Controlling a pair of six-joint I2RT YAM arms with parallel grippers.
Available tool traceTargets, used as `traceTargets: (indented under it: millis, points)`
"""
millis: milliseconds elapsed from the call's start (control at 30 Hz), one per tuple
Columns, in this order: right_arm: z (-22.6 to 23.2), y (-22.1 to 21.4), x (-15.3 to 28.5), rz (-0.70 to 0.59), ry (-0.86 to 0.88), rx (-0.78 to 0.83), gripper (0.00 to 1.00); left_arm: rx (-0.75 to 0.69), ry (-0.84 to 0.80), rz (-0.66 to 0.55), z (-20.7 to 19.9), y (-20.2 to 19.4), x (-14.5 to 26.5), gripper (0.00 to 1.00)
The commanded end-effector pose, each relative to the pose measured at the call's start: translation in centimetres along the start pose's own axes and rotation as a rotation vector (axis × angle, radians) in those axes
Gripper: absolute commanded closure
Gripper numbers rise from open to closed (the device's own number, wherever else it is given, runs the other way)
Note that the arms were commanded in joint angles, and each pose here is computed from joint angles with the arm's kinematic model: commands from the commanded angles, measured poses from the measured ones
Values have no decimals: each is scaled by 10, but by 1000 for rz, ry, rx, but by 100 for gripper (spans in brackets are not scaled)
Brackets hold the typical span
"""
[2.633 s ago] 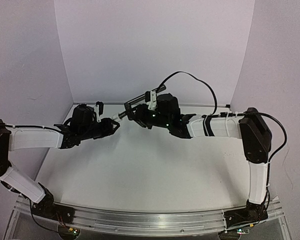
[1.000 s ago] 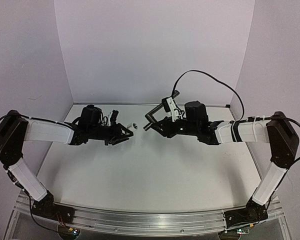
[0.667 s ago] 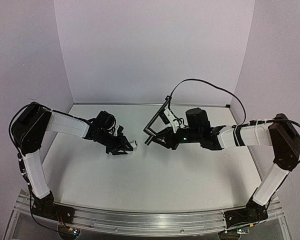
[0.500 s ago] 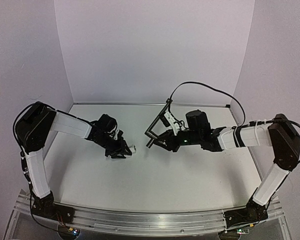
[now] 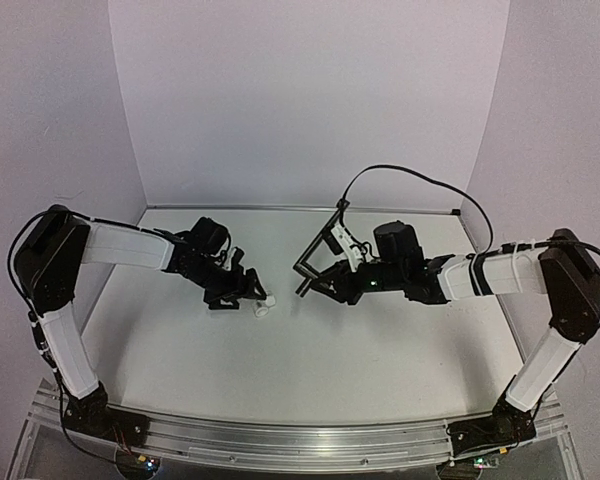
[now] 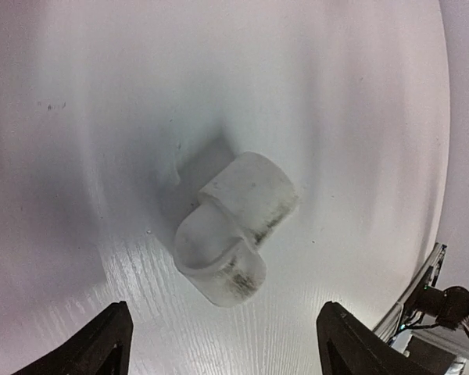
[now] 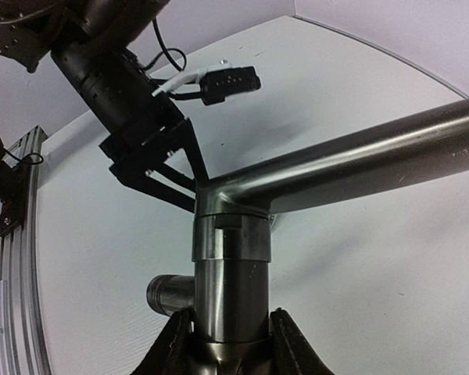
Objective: Install the water faucets
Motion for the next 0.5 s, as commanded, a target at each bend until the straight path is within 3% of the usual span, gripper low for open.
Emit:
traceTargets:
  millis: [0, 200, 467]
  points:
    - [9, 43, 16, -167, 28, 11, 100, -151, -154, -195, -48, 13, 65, 13]
    - [21, 52, 12, -206, 114, -9, 100, -239, -704, -226, -112, 18, 104, 12]
    - [35, 57, 6, -214, 189, 3, 100, -250, -811, -122, -135, 26, 83, 16]
Point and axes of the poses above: each gripper's point midway between its finger pads, its own x axis back along the fingers, its own z axis along the line the jaws close on, y = z × x, the point moved 8 cm from there along x, back along the fingers, and after that the axes turned 2 degrees about x, right-handed, at the moved point
